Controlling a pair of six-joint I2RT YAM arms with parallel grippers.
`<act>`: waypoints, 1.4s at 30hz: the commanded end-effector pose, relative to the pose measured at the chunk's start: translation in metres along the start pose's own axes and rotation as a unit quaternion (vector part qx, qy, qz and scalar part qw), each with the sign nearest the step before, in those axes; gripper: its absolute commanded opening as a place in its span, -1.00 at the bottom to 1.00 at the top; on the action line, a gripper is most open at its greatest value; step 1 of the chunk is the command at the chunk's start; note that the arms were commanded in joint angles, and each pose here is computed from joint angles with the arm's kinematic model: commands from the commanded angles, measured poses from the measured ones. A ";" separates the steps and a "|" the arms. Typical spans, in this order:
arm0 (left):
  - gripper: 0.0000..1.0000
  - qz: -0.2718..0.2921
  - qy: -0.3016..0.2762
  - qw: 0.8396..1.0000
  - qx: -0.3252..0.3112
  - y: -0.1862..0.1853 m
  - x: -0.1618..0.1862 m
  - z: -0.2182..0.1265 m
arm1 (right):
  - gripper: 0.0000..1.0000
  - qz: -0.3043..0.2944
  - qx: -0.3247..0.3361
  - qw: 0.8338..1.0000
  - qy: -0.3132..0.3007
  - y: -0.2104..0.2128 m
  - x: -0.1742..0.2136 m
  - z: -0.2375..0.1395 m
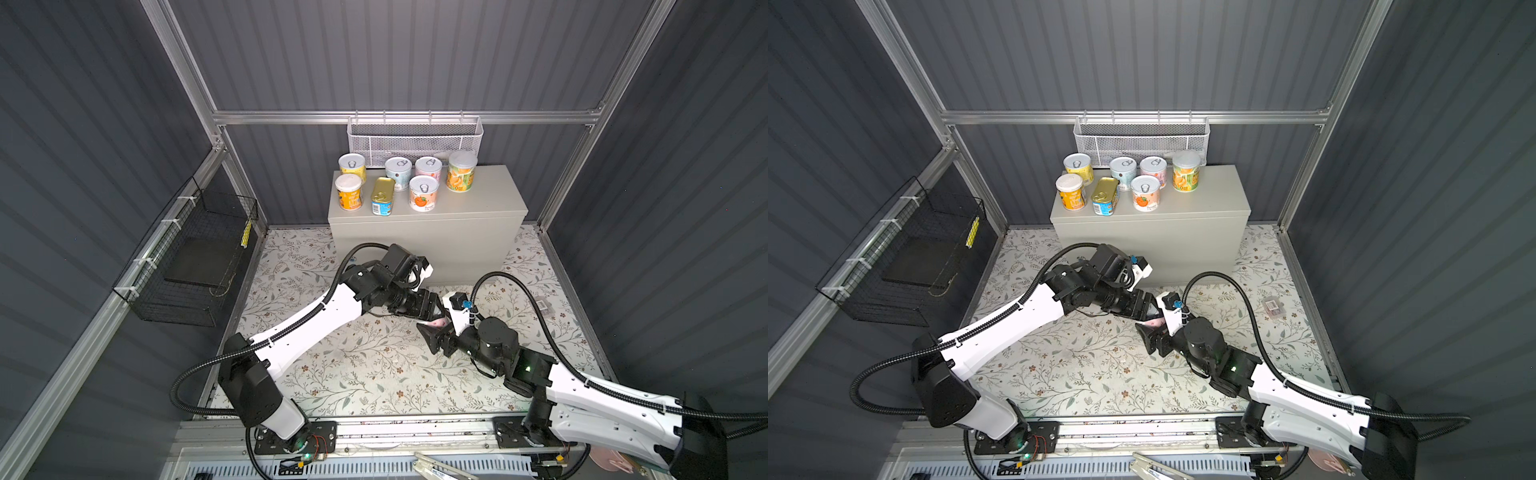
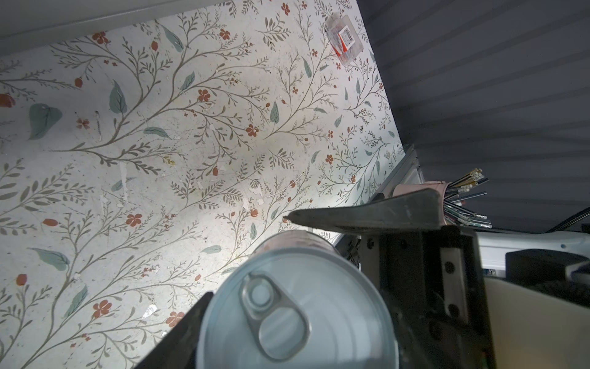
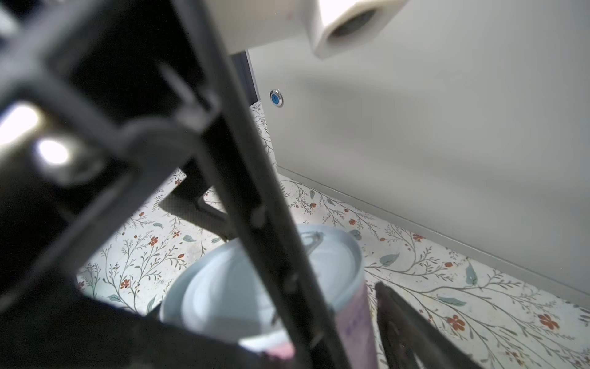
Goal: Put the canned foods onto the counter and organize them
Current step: 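Close the right gripper around the pink can held by the left gripper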
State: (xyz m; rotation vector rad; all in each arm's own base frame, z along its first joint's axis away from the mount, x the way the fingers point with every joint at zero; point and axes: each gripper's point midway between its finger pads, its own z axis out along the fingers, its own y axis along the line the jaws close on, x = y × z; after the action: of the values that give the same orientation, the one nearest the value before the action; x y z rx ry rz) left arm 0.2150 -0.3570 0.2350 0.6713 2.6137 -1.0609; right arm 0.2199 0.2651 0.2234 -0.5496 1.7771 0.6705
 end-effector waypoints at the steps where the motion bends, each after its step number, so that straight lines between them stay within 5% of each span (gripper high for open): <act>1: 0.14 0.010 -0.024 0.999 0.046 -0.023 -0.008 -0.012 | 0.82 -0.003 0.006 1.000 -0.023 0.000 -0.012 0.000; 21: 0.17 0.011 -0.018 0.997 0.070 -0.033 -0.015 -0.006 | 0.32 -0.004 0.019 0.999 -0.030 -0.006 -0.011 0.000; 27: 0.54 0.008 -0.019 0.998 0.060 -0.028 -0.014 -0.004 | 0.27 0.001 0.028 0.999 -0.043 -0.009 -0.016 -0.006; 29: 0.96 0.003 -0.018 0.999 0.047 -0.021 -0.013 -0.003 | 0.26 0.005 0.035 0.998 -0.049 -0.012 -0.018 -0.009; 42: 0.99 -0.010 -0.052 0.999 0.008 -0.002 -0.015 -0.022 | 0.23 0.019 0.069 0.996 -0.061 -0.028 -0.023 -0.026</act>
State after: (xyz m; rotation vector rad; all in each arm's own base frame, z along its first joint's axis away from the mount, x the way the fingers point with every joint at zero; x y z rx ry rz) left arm 0.2270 -0.3600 0.2478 0.6096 2.5544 -1.1213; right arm 0.2220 0.2363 0.2252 -0.4549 1.7633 0.5872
